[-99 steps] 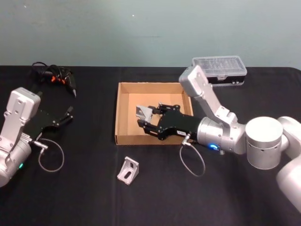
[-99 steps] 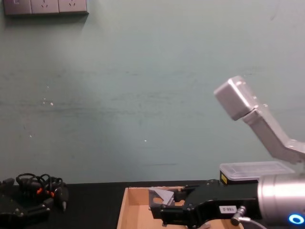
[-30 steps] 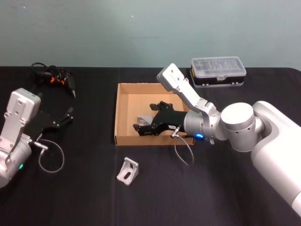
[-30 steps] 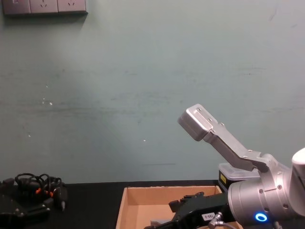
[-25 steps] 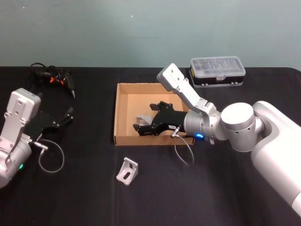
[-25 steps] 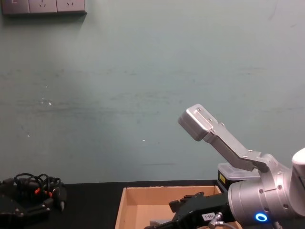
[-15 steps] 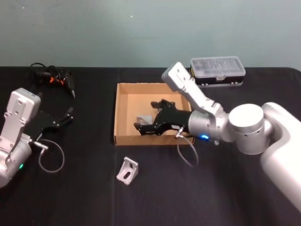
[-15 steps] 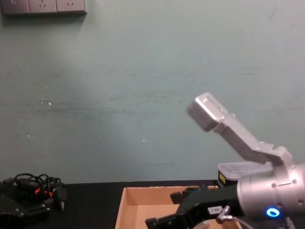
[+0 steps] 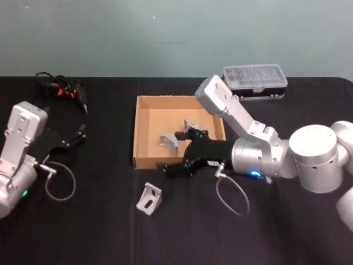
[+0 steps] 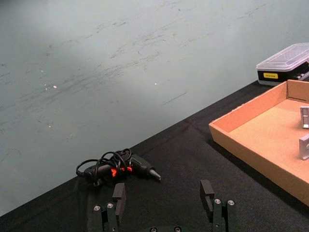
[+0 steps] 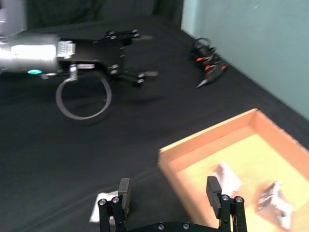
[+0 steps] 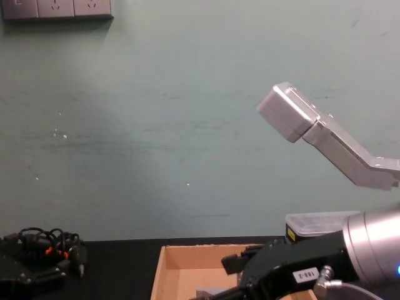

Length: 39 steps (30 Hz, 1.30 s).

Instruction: Use one hand to pick up the angle iron from the table and place it into the box.

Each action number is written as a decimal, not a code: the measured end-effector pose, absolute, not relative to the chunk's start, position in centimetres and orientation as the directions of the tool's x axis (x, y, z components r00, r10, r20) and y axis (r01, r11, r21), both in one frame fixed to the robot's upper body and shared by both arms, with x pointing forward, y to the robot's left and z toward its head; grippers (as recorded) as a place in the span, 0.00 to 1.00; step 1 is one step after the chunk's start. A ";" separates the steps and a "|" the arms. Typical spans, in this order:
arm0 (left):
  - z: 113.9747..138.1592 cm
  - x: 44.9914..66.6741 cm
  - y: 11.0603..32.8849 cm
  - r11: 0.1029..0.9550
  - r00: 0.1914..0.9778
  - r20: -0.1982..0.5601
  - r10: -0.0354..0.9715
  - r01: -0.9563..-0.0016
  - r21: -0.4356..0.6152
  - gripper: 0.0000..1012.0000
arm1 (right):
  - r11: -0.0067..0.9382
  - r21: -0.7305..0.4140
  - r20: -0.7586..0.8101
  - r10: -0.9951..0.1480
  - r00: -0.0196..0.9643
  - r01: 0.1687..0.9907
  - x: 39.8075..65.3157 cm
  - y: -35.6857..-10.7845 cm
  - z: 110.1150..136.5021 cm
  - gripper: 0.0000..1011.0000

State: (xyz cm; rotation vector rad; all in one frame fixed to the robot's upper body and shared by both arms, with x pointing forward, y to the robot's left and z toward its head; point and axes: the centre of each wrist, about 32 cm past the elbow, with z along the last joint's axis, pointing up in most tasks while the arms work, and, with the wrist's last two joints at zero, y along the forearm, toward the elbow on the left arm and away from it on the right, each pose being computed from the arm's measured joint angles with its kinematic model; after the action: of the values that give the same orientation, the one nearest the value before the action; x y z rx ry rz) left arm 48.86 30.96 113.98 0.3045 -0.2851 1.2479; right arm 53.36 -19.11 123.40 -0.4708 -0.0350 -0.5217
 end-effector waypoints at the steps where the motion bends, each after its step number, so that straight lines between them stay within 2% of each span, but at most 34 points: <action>1: 114.0 48.9 31.0 0.287 0.292 0.374 0.880 -0.955 0.070 1.00 | 0.763 -0.432 0.144 -0.467 0.872 0.480 53.1 -19.0 123.6 0.99; 8: 114.0 48.9 31.0 0.287 0.292 0.374 0.880 -0.955 0.070 1.00 | 0.753 -0.526 0.096 -0.408 0.908 0.394 51.4 -17.3 124.7 0.99; 17: 114.0 48.9 31.0 0.287 0.292 0.374 0.880 -0.955 0.070 1.00 | 0.701 -0.638 0.103 -0.333 0.937 0.319 50.7 -14.7 124.3 0.99; 27: 114.0 48.9 31.0 0.287 0.292 0.374 0.880 -0.955 0.070 1.00 | 0.663 -0.674 0.114 -0.342 0.933 0.326 51.1 -13.7 123.2 0.99; 39: 114.0 48.9 31.0 0.287 0.292 0.374 0.880 -0.955 0.070 1.00 | 0.666 -0.636 0.144 -0.395 0.907 0.391 51.3 -13.4 122.3 0.99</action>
State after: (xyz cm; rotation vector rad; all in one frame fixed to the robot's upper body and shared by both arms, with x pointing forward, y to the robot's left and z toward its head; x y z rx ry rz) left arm 48.86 30.96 113.98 0.3045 -0.2851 1.2479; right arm 51.29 -13.38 122.32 -0.7163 0.0065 -0.4436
